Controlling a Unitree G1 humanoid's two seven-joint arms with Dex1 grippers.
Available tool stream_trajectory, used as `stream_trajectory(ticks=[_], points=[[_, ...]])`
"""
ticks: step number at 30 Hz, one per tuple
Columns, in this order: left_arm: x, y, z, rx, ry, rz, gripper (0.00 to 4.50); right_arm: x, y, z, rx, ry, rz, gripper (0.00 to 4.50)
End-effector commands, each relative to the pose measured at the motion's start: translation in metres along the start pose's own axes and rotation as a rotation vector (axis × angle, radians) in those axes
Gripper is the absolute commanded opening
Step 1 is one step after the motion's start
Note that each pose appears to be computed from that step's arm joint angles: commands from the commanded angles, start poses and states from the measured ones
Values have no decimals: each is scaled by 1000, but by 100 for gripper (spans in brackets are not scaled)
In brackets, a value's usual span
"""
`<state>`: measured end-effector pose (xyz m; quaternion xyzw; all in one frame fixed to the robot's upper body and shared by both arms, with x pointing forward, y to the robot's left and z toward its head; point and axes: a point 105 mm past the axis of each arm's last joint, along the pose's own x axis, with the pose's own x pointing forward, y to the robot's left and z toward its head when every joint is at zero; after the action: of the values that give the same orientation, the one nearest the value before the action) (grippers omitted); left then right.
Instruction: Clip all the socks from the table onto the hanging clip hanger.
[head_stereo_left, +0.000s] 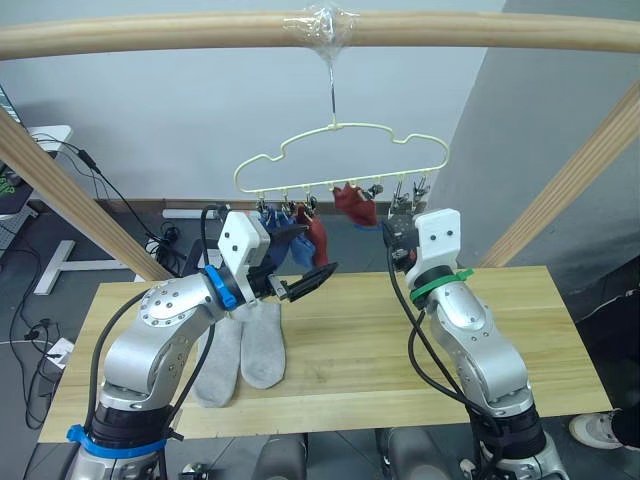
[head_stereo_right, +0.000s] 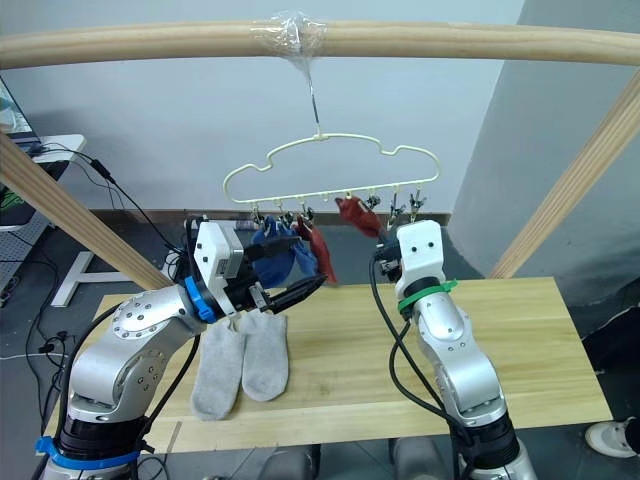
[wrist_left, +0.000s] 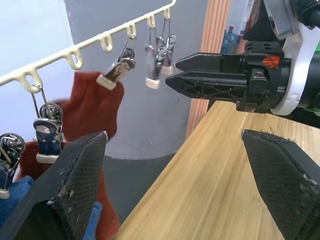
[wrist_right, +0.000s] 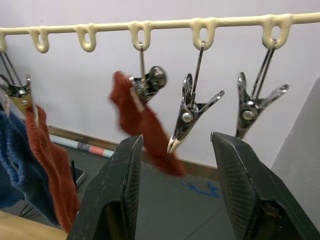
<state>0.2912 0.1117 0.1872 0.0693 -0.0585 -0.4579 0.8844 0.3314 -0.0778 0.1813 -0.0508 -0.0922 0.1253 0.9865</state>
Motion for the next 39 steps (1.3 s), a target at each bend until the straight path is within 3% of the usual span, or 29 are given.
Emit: stream_trajectory(ticks=[1, 2, 25, 28, 33, 39], points=[[-1, -2, 15, 52, -48, -1, 450, 2, -3, 16, 3, -66, -23, 134], [-1, -2, 16, 50, -50, -2, 450, 3, -3, 16, -1, -66, -25, 104], [-1, 0, 18, 51, -57, 3, 450, 22, -8, 6, 15, -12, -72, 104], [-1, 1, 18, 51, -58, 3, 450, 25, -8, 9, 14, -19, -75, 161], [0, 1, 18, 50, -59, 2, 450, 27, -8, 10, 16, -23, -82, 330], [0, 1, 18, 51, -58, 1, 450, 26, -7, 11, 21, -27, -80, 330]])
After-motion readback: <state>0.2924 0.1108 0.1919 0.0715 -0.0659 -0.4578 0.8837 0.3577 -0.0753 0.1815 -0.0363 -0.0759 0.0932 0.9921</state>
